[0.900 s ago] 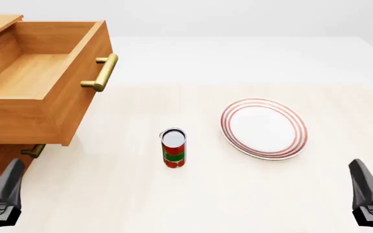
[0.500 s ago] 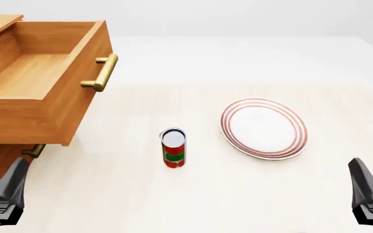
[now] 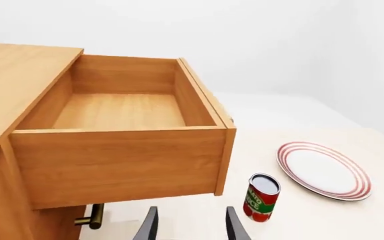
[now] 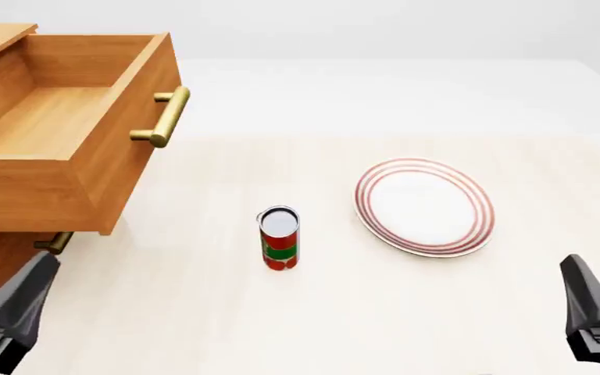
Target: Put the bowl in the top drawer of the cabinet.
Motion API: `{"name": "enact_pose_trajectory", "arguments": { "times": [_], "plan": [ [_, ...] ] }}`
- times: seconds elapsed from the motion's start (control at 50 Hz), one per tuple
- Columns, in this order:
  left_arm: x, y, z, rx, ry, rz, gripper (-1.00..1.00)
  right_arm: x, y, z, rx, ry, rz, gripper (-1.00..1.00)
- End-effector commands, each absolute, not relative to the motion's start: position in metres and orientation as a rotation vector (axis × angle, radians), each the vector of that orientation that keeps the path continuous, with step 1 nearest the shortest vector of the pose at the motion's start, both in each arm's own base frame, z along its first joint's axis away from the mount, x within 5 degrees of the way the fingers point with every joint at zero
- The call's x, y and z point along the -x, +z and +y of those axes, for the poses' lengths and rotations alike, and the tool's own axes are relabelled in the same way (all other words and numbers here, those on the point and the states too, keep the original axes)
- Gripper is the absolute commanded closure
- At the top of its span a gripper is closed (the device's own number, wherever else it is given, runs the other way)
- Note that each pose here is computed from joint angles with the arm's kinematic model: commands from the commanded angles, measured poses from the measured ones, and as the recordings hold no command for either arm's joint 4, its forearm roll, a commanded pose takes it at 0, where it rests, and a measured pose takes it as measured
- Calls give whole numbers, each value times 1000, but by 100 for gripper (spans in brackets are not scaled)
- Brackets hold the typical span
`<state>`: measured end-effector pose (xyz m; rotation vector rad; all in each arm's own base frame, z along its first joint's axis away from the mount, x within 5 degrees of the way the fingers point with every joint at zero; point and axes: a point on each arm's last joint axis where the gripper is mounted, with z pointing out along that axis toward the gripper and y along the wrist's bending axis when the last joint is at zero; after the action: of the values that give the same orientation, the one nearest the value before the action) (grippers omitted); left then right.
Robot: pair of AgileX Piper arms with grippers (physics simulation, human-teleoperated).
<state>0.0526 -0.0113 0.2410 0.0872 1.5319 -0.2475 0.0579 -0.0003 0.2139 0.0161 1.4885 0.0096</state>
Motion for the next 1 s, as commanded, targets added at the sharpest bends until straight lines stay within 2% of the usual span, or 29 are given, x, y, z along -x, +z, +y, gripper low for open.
{"name": "enact_pose_trajectory", "arguments": {
  "times": [0.02, 0.28, 0.4, 1.0],
  "plan": [
    [-50, 250, -17, -187, -323, 1549, -100, -57, 214, 0, -17, 10, 1488, -100],
    [-57, 256, -28, -279, -432, 1579, -100, -57, 213, 0, -17, 10, 1488, -100],
    [-69, 253, -40, -298, -524, 1653, -100, -57, 213, 0, -17, 9, 1488, -100],
    [-85, 253, -95, -566, -752, 1735, -100, -57, 214, 0, -17, 9, 1489, -100]
  ]
}}
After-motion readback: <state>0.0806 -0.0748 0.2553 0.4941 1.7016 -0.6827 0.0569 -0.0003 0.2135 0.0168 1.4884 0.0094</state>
